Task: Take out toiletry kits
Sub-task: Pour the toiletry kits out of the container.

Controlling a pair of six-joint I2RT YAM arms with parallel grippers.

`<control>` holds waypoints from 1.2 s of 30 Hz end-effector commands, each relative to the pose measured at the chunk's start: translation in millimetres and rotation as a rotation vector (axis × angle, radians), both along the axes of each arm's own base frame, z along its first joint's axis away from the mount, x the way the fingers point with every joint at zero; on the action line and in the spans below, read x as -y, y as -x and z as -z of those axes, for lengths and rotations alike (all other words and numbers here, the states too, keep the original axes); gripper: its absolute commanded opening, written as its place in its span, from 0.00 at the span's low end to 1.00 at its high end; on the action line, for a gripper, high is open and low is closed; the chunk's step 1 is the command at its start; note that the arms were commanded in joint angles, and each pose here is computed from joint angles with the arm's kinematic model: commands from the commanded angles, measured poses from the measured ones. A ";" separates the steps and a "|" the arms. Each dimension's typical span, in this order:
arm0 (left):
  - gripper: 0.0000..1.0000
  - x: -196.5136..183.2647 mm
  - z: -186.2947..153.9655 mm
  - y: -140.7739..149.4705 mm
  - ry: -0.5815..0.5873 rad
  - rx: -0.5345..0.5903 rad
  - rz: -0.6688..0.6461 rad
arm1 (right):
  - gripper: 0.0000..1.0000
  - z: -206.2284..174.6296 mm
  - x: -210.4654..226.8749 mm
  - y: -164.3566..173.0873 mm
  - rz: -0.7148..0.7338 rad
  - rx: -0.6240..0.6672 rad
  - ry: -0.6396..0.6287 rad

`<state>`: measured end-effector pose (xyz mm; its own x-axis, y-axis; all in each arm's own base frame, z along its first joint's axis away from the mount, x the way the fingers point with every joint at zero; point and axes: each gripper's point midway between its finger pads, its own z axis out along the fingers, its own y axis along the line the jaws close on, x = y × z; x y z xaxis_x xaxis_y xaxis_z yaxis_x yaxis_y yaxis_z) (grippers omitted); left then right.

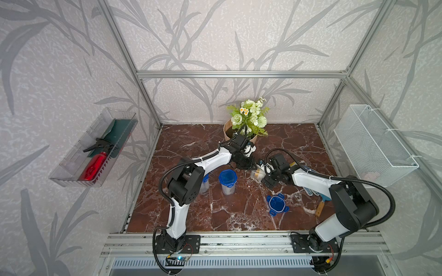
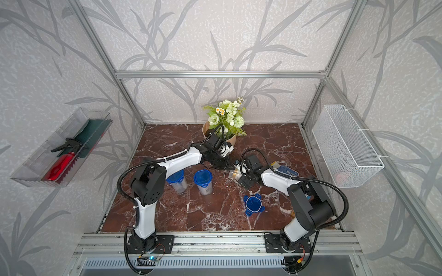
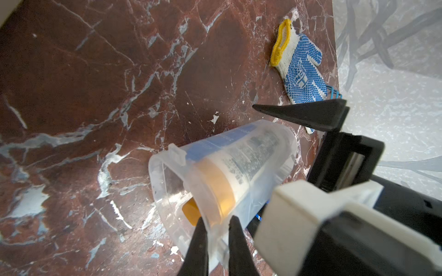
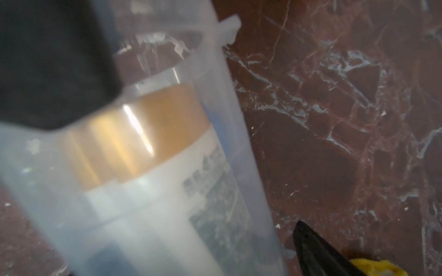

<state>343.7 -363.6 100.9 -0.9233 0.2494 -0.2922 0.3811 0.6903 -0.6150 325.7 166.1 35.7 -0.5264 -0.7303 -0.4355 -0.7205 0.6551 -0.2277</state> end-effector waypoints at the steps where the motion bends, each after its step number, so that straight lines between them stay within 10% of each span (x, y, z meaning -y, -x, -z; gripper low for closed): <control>1: 0.00 -1.6 -19.2 1.2 0.034 0.024 0.011 | 0.89 -2.8 -0.9 5.5 0.018 -0.054 -0.006; 18: 0.00 -5.3 -11.8 15.8 0.040 0.000 -0.005 | 0.43 -86.7 1.1 33.1 0.102 -0.230 -0.032; 26: 0.52 -8.9 -19.5 12.9 0.020 0.037 -0.040 | 0.29 -84.0 8.9 51.9 0.125 -0.341 0.014; 36: 0.75 -5.7 -22.0 14.3 -0.002 0.061 -0.045 | 0.27 -86.4 -0.6 52.7 0.103 -0.384 0.002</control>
<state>333.0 -360.0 113.3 -0.9221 0.2062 -0.3273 0.3731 0.6974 -0.6119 268.0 154.7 108.9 -0.7243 -0.6705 -0.1608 -0.6810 0.7322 0.0143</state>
